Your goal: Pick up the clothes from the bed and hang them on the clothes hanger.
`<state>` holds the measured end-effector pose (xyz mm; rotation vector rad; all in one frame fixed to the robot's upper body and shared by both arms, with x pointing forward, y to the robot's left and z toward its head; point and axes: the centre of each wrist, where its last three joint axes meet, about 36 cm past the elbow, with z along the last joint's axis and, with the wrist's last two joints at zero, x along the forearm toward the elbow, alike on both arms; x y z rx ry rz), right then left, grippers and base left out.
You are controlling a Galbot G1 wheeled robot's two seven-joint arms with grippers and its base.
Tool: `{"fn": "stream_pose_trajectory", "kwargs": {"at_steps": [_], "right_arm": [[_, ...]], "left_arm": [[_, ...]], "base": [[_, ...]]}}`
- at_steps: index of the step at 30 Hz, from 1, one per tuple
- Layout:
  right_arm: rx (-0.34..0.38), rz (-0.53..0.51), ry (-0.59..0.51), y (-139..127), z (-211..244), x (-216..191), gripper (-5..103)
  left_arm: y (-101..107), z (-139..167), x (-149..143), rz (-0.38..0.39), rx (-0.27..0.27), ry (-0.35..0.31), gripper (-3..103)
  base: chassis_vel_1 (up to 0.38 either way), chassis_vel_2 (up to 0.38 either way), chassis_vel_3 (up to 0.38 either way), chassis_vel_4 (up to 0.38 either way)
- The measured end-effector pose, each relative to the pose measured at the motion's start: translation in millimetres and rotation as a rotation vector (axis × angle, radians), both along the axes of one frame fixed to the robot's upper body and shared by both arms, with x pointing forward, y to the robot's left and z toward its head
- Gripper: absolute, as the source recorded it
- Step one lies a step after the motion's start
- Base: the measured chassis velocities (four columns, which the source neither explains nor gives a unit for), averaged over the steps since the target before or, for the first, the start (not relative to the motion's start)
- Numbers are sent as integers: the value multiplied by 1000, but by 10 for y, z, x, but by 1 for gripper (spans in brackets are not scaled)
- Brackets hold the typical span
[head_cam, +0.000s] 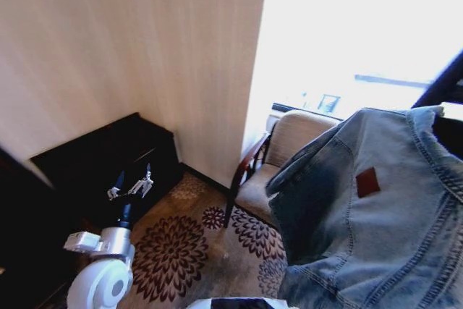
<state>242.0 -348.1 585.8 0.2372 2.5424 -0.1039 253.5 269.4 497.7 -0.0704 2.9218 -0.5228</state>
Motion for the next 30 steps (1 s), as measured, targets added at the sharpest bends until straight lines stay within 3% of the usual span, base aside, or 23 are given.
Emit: {"fn": "stream_pose_trajectory", "kwargs": {"at_steps": [30], "right_arm": [[16, -76, 26, -43, -97, -143, 19]], "left_arm": [[30, 3, -36, -11, 16, -14, 100]], "base": [[-121, -126, -121, -128]]}}
